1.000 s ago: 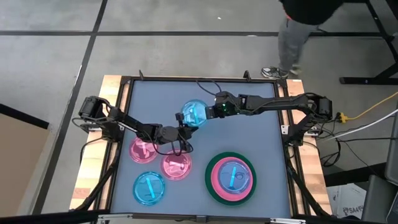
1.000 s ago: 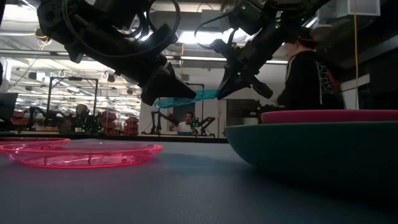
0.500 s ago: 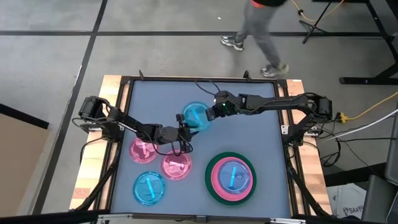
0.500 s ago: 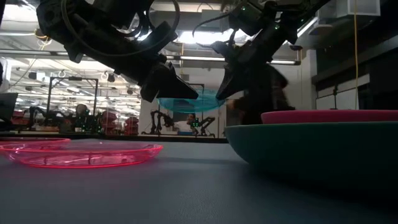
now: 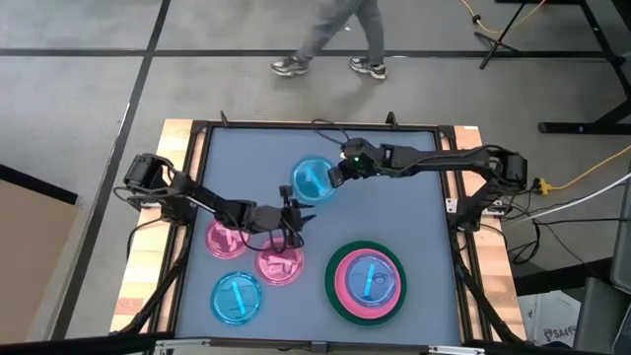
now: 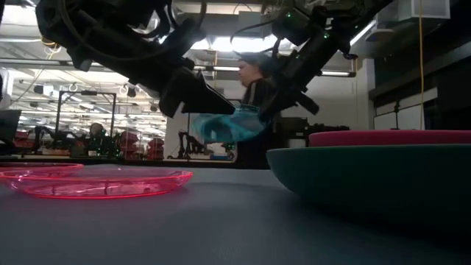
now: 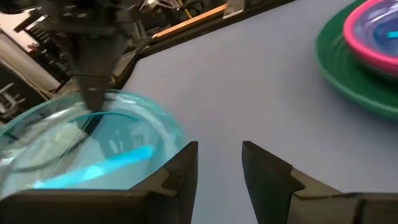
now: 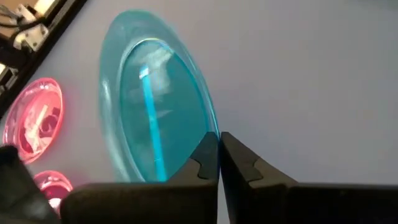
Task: Stack plastic plates
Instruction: Stack the top blue plate on top of the blue plate
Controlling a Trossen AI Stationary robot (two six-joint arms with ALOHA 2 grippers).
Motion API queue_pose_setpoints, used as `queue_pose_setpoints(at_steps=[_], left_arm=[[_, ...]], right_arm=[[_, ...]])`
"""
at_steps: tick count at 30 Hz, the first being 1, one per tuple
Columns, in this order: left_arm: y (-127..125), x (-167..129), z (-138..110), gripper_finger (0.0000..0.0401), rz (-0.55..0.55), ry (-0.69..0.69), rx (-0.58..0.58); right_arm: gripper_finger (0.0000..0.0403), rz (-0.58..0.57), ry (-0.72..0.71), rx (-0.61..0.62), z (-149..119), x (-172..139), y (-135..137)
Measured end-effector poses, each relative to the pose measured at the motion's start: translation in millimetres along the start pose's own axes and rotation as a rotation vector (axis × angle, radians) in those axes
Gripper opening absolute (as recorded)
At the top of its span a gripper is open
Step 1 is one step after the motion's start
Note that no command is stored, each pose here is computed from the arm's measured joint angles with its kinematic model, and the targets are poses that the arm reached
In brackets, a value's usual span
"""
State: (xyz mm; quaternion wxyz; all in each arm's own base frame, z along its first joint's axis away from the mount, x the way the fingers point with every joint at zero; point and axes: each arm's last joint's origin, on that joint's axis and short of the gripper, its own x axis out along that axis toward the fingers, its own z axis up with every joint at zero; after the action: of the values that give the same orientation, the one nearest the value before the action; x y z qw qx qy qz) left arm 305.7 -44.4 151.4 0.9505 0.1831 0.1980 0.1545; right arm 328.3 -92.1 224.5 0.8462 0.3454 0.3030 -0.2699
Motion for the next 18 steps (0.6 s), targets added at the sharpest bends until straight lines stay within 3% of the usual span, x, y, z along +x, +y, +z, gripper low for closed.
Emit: queue_pose_setpoints(at_steps=[7,18], left_arm=[[-12.6,-8.0,5.2,0.0118,-0.04,-0.038,-0.033],[-30.4,-20.2,9.0,0.0118,-0.105,-0.058,-0.127]], right_arm=[[0.0,0.048,-0.02,-0.02,23.7,-13.2,-20.8],[0.0,0.424,0.091,-0.22,43.9,-37.3,-39.2]])
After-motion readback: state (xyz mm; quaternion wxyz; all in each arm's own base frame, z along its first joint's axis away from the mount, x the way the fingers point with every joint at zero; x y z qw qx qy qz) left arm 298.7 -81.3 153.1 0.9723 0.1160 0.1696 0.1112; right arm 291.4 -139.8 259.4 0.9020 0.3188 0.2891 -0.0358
